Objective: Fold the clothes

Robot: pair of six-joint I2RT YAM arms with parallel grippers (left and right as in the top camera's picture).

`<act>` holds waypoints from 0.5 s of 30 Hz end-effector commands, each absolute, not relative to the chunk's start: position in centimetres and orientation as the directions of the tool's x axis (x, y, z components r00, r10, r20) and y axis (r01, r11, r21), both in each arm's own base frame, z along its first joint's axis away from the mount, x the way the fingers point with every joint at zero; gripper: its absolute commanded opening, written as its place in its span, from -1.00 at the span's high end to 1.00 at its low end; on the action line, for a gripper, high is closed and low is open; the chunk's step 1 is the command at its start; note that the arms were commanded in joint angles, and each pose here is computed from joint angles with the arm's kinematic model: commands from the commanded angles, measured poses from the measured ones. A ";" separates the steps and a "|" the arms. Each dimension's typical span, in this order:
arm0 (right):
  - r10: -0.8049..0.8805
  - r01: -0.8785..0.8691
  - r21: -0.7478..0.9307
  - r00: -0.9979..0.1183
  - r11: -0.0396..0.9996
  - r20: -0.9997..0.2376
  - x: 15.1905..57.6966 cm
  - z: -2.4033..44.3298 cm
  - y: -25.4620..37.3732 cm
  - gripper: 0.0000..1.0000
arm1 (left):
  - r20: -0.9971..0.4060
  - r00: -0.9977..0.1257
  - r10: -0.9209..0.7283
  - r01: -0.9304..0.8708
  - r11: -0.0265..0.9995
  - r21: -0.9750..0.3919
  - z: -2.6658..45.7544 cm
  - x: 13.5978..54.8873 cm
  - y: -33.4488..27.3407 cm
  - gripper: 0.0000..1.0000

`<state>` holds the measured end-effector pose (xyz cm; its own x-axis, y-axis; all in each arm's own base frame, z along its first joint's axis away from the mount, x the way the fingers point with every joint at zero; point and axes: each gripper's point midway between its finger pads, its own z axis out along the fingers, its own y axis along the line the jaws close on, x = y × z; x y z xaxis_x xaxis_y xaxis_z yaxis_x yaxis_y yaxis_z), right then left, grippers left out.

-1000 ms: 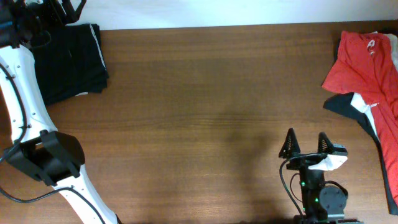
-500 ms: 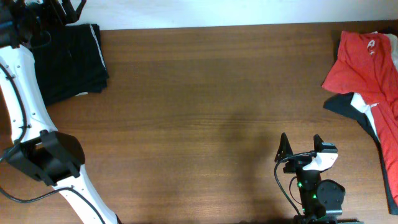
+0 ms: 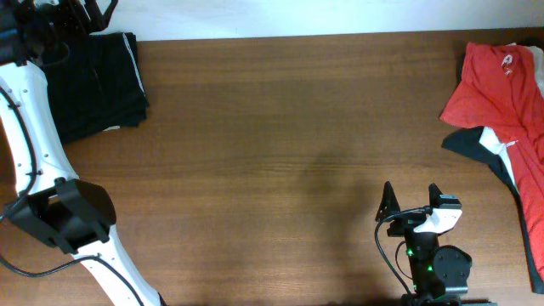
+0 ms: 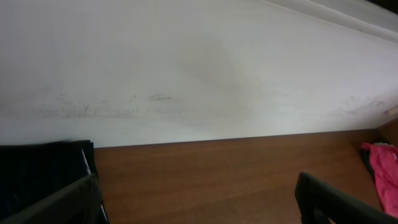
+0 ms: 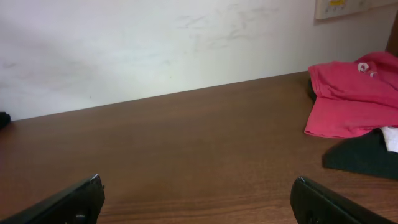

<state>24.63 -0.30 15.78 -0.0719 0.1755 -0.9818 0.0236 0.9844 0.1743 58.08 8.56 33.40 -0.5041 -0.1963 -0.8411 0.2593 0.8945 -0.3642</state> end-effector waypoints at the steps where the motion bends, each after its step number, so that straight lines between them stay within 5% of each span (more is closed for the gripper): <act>1: 0.165 -0.002 0.165 -0.078 0.986 -0.983 24.6 15.6 0.2 -0.97 | -0.836 -0.512 -0.195 0.273 0.886 -0.374 32.9 58.2 8.3 -0.98; 15: 0.165 -0.002 0.165 -0.078 0.986 -0.983 24.6 15.6 0.2 -0.97 | -0.831 -0.521 -0.195 0.271 0.885 -0.378 32.5 58.2 8.1 -0.98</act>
<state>24.63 -0.30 15.78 -0.0719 0.1759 -0.9818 0.0236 0.9843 0.1747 58.08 8.56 33.35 -0.5050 -0.1967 -0.8404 0.2589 0.8943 -0.3648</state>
